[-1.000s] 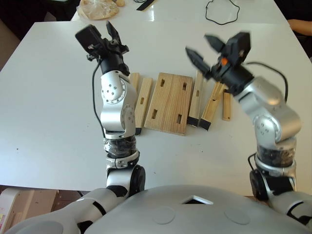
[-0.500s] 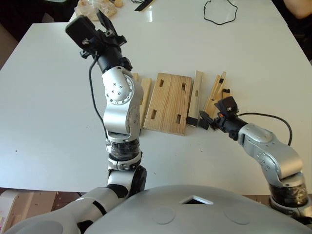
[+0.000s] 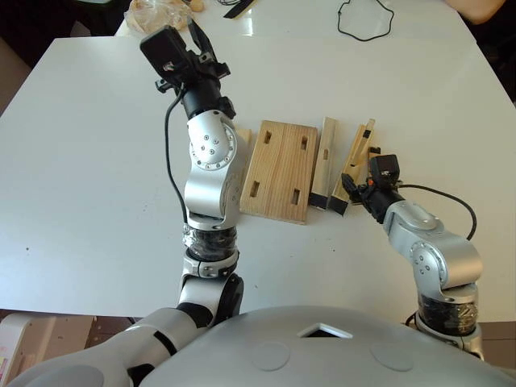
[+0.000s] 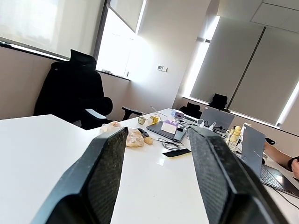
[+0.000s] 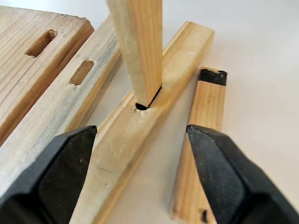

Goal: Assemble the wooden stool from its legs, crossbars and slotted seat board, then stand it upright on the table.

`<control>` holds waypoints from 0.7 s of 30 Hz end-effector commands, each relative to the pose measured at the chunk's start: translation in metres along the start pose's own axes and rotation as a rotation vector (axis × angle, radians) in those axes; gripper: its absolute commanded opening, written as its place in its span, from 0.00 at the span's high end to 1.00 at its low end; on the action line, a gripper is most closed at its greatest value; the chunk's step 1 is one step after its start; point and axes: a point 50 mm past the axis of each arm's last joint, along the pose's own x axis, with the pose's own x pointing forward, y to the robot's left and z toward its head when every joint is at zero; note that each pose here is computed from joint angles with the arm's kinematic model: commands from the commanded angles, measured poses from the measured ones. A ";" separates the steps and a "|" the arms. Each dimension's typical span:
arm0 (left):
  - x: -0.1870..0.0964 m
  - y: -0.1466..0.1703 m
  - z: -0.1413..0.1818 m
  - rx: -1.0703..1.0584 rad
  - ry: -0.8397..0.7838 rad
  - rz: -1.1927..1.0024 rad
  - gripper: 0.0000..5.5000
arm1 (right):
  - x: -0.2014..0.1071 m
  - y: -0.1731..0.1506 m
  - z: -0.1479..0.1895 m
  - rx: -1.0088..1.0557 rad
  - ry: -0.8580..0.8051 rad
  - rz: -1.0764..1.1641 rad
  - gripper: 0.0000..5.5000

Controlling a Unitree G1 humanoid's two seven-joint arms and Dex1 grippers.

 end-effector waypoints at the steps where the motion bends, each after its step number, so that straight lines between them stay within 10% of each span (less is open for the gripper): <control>1: -0.012 -0.009 -0.015 -0.039 0.078 -0.014 0.57 | 0.007 0.005 -0.001 -0.029 0.013 0.003 0.36; 21: -0.015 -0.018 -0.011 -0.037 0.056 -0.051 0.57 | 0.009 -0.005 -0.020 -0.127 0.089 -0.044 0.41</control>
